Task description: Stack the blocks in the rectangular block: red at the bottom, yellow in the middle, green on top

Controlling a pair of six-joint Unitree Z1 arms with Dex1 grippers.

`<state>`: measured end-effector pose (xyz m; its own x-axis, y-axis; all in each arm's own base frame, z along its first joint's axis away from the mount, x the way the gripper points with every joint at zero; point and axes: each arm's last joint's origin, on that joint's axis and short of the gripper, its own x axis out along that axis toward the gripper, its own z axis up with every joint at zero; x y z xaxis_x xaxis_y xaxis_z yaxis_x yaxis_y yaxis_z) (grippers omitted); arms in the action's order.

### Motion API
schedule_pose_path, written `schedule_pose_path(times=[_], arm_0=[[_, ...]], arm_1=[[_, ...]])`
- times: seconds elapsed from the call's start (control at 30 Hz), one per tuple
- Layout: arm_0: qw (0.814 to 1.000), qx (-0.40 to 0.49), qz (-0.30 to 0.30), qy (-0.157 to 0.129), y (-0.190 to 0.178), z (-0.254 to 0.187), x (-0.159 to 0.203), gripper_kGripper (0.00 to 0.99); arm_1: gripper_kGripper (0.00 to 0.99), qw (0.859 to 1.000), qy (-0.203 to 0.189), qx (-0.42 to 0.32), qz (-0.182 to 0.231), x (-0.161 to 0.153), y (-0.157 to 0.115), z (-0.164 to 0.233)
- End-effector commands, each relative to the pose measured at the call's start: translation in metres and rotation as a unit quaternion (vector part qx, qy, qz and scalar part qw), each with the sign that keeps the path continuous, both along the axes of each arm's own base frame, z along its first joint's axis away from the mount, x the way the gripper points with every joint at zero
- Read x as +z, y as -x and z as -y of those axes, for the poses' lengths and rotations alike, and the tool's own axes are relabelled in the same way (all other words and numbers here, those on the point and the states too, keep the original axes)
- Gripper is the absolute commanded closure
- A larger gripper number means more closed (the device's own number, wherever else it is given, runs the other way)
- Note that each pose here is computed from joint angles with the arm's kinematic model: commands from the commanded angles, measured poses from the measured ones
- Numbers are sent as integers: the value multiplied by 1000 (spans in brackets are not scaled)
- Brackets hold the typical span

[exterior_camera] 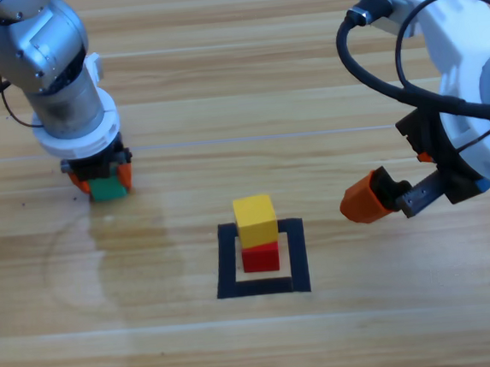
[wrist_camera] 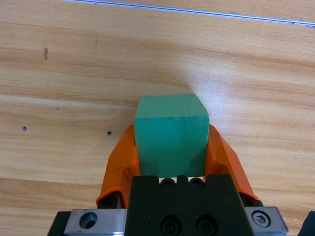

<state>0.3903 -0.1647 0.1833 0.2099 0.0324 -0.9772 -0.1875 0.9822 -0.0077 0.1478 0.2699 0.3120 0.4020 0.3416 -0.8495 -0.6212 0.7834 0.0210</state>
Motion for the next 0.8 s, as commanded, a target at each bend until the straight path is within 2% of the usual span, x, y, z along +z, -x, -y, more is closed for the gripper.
schedule_pose_path(times=[0.03, 0.13, 0.2, 0.3, 0.4, 0.53, 0.8], arm_0=[[1000, 0, -1, -20, 2, -4, -2, 909], [999, -28, 33, -21, 13, 18, 38, 915], [996, -61, 60, -14, 25, 37, 80, 918], [986, -127, 104, 6, 55, 71, 152, 956], [974, -184, 126, 23, 82, 104, 196, 958], [964, -233, 124, 40, 117, 140, 209, 956], [970, -223, 83, 45, 138, 171, 187, 956]], arm_1=[[1, 1000, 2, -3, 3, -3, 2, 7], [1, 1000, 2, -3, 3, -3, 2, 7], [1, 1000, 1, -3, 3, -2, 3, 8], [1, 1000, 1, -3, 5, -2, 3, 9], [1, 1000, -3, -5, 10, 2, 5, 12], [1, 1000, -7, -6, 11, 5, 6, 15], [1, 1000, -7, -4, 11, 5, 7, 17]])
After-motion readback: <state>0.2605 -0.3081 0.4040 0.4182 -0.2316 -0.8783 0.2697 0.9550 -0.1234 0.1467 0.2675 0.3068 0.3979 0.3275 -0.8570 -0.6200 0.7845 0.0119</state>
